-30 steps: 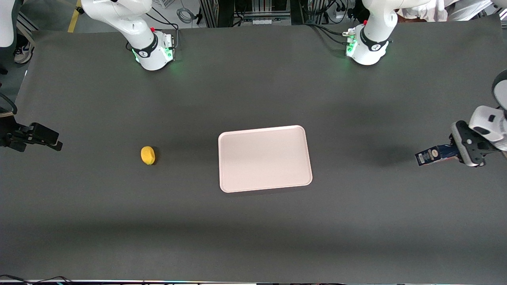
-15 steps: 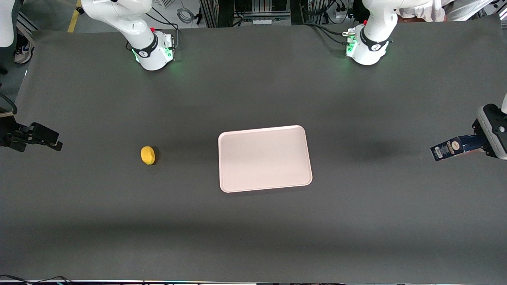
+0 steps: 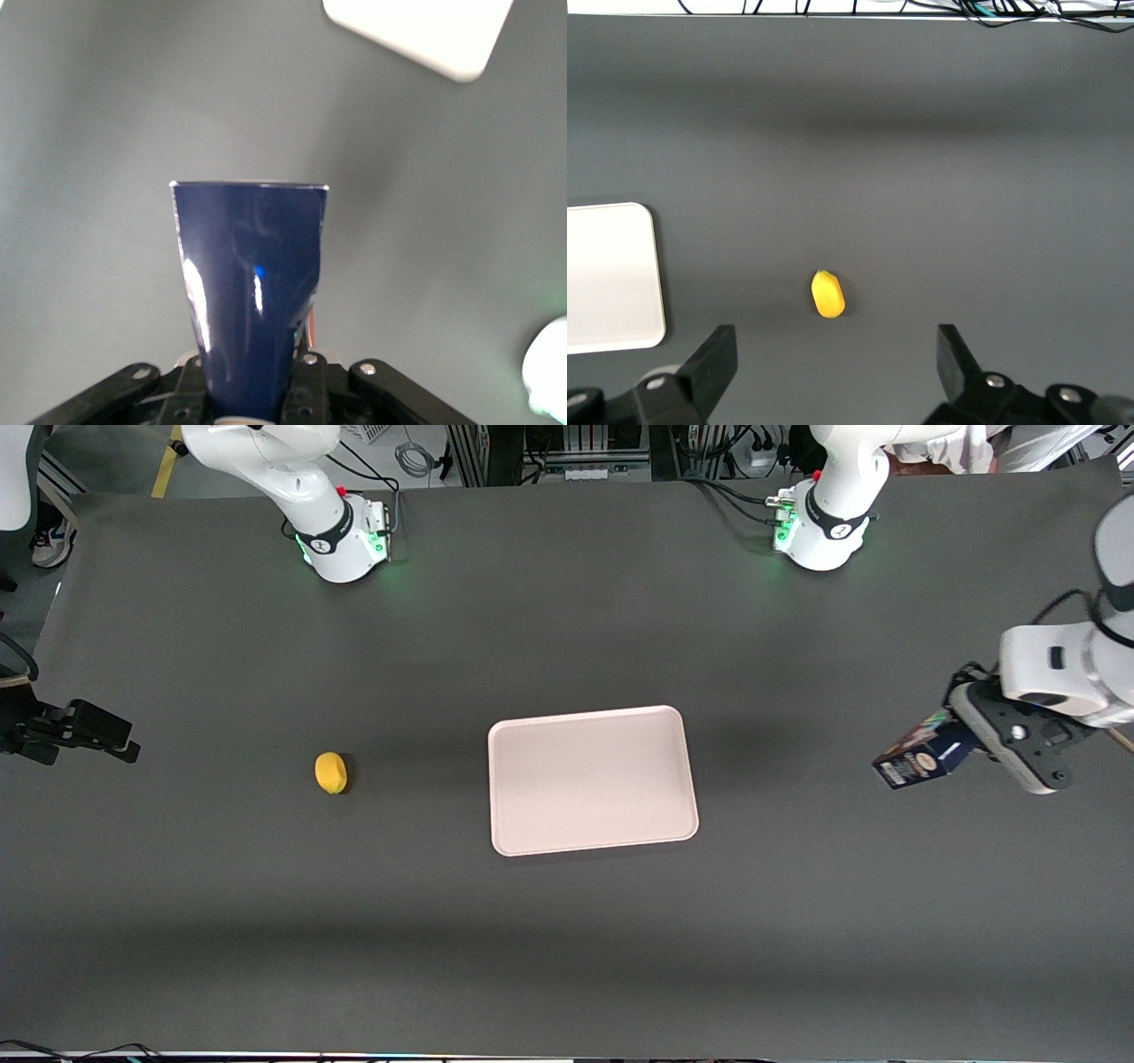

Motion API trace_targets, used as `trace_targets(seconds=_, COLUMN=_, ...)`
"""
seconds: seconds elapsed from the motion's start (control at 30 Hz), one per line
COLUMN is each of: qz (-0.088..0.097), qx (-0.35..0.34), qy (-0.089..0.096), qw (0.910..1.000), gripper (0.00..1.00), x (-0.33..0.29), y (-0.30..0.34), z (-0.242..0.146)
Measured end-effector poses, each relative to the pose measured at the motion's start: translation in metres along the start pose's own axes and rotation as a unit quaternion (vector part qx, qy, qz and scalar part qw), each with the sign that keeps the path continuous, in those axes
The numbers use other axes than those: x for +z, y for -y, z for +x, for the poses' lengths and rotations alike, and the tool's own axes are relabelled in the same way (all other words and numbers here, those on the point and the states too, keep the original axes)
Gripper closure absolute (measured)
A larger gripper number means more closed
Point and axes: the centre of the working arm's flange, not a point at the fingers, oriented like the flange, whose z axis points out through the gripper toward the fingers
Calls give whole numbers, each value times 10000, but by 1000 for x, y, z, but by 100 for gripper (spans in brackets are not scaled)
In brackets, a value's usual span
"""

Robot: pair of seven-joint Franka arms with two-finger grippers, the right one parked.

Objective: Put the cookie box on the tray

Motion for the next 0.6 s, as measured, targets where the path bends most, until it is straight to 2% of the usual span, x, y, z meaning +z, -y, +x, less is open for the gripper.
trace_targets(seconds=0.13, qz=-8, qx=-753, qy=-45, qw=9972, gripper=74, x=-4, y=-28, z=25)
trace_targets(seconds=0.3, qz=-33, qx=-1718, qy=-63, qw=9851, gripper=74, x=-4, y=-64, z=56)
trace_targets(seconds=0.47, qz=-46, qx=-2710, qy=-54, qw=9625, gripper=74, x=0, y=-106, z=88)
trace_targets(seconds=0.6, qz=105, qx=-3513, qy=16, qw=9362, gripper=74, x=5, y=-138, z=109)
